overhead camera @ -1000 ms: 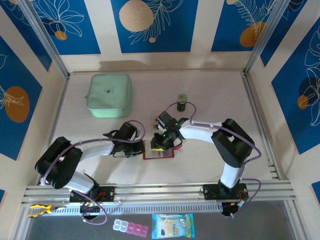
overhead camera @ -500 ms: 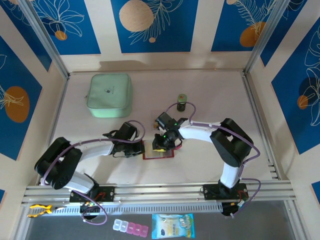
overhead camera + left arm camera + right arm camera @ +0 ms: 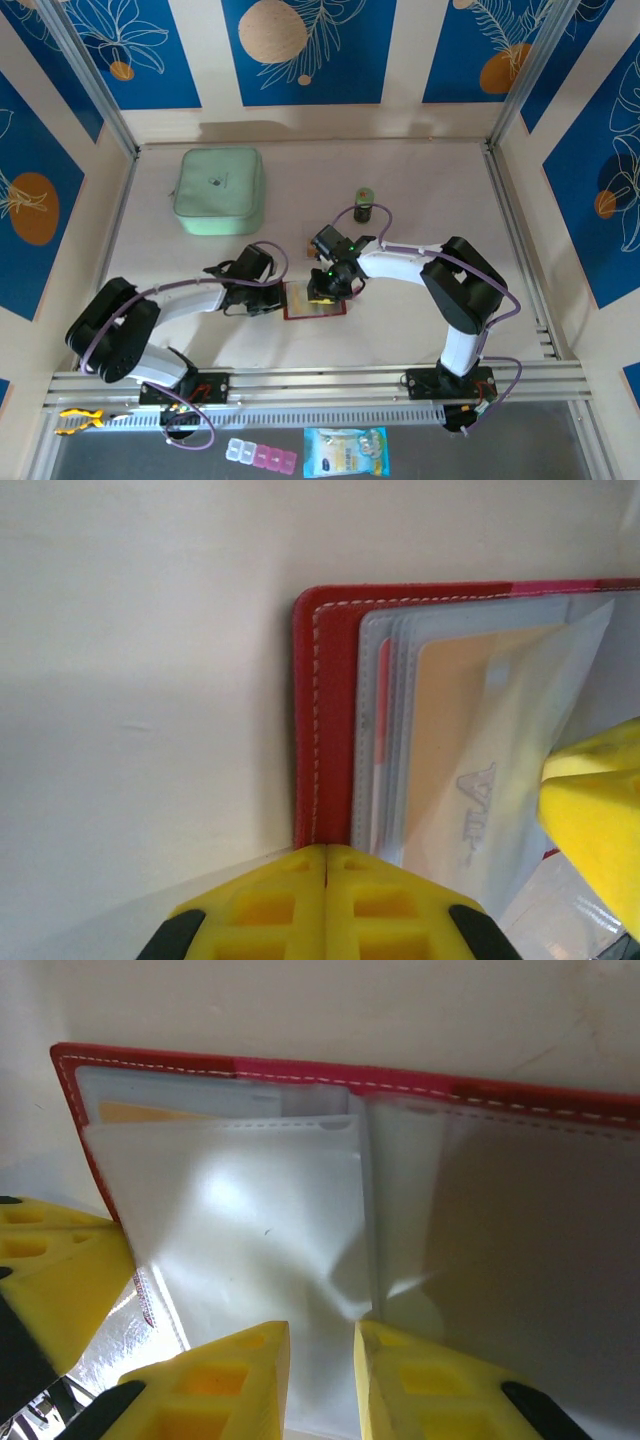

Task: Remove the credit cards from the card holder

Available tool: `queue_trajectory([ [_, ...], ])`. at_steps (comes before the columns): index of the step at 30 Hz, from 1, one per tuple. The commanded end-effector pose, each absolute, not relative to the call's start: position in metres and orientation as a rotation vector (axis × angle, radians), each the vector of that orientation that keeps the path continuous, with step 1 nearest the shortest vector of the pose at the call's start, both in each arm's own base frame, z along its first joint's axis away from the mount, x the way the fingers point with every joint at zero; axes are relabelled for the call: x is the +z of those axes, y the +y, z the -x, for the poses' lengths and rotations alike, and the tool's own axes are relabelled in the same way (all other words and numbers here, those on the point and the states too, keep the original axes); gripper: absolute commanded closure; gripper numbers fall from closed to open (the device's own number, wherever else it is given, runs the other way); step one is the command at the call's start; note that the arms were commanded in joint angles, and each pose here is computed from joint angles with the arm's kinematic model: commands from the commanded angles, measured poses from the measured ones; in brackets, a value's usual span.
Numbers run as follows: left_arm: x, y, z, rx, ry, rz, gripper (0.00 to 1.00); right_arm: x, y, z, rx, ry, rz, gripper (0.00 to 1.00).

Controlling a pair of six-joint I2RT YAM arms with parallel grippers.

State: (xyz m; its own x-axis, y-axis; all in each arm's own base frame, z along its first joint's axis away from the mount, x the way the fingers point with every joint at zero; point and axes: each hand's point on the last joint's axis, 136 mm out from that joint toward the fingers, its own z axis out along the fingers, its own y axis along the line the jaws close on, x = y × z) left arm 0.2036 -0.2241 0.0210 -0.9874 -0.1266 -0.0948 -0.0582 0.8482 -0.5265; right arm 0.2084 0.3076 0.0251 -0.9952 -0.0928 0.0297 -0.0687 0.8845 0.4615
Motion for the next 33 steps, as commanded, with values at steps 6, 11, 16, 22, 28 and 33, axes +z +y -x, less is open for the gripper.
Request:
queue_trajectory([
  [6,0.052,-0.228,-0.210,-0.845,2.839,0.124,0.86,0.024,0.300,-0.205,-0.779,-2.977,-0.113,0.74],
  [11,0.064,-0.243,-0.213,-0.940,2.813,0.122,0.78,0.022,0.299,-0.203,-0.813,-2.956,-0.092,0.75],
  [16,0.066,-0.260,-0.215,-1.024,2.799,0.121,0.71,0.020,0.297,-0.202,-0.830,-2.942,-0.077,0.75],
  [22,0.062,-0.275,-0.215,-1.057,2.805,0.110,0.68,0.021,0.296,-0.201,-0.845,-2.935,-0.076,0.75],
  [28,0.055,-0.286,-0.214,-1.054,2.829,0.088,0.72,0.023,0.296,-0.200,-0.865,-2.934,-0.071,0.75],
  [33,0.058,-0.293,-0.217,-1.056,2.828,0.074,0.77,0.031,0.294,-0.201,-0.883,-2.960,-0.076,0.75],
])
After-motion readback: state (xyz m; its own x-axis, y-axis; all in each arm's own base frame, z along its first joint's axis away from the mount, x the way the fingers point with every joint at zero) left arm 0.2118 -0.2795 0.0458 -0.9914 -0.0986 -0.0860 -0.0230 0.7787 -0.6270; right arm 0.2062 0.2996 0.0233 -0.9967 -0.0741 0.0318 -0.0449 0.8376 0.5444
